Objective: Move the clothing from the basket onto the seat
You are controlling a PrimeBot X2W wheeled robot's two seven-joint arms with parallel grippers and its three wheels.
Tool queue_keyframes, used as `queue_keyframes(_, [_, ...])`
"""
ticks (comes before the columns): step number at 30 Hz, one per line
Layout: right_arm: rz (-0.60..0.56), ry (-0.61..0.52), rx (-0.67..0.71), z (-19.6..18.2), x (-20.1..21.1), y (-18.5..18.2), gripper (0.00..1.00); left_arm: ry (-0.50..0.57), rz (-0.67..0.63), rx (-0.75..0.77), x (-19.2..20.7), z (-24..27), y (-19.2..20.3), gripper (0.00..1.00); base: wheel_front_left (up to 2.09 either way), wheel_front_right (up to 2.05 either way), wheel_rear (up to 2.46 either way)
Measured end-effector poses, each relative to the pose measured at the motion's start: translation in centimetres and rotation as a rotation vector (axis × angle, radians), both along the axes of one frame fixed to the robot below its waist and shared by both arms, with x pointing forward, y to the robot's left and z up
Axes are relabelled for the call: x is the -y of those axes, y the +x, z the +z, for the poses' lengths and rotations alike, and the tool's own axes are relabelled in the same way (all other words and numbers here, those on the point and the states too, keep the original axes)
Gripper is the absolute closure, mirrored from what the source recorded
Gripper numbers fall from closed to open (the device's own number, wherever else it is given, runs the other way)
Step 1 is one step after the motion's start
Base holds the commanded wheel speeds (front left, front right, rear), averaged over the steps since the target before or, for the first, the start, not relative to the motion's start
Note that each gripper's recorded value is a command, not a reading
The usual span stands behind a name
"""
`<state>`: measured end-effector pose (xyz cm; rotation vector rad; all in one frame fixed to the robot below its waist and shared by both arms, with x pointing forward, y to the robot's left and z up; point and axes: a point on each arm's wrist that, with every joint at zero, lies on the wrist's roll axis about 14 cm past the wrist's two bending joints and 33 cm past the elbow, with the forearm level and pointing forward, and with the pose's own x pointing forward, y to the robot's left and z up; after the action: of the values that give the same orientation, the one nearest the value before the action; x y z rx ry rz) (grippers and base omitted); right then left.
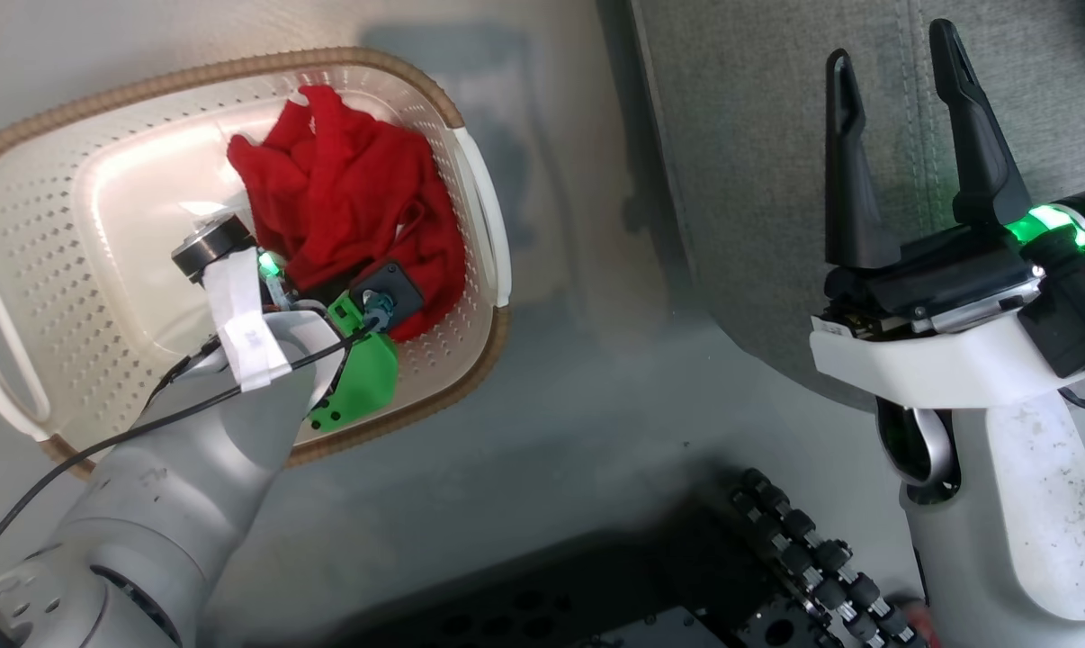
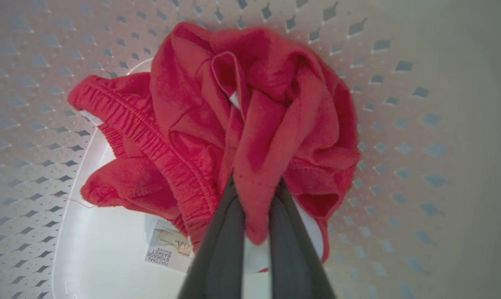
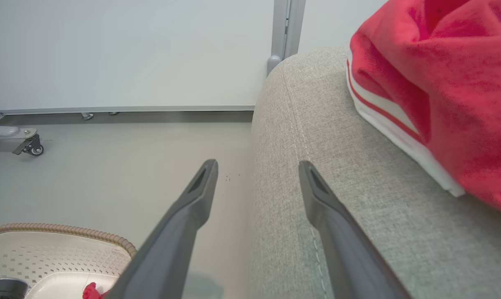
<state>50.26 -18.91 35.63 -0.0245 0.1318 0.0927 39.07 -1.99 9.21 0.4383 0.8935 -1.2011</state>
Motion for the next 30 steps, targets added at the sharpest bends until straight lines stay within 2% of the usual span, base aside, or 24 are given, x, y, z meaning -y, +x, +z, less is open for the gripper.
queue_keyframes(8, [0.039, -0.005, 0.051, 3.1, -0.8, -0.4, 0.0, -0.103, 0.231, 0.03, 0.6, 4.7, 1.4, 1.0, 0.0, 0.0, 0.0])
queue_keyframes(14, [0.062, -0.005, 0.084, 5.6, -1.2, -1.4, 0.0, -0.255, 0.371, 0.145, 2.2, 11.2, 3.7, 1.0, 0.0, 0.0, 0.0])
queue_keyframes(24, [0.113, 0.016, 0.164, 10.5, -2.8, -3.7, 0.0, -0.411, 0.583, 0.375, 0.1, 22.2, 6.2, 1.0, 0.0, 0.0, 0.0])
queue_keyframes(30, [0.139, 0.03, 0.203, 12.9, -3.7, -5.6, 0.0, -0.475, 0.69, 0.496, -2.2, 27.8, 6.3, 1.0, 0.0, 0.0, 0.0])
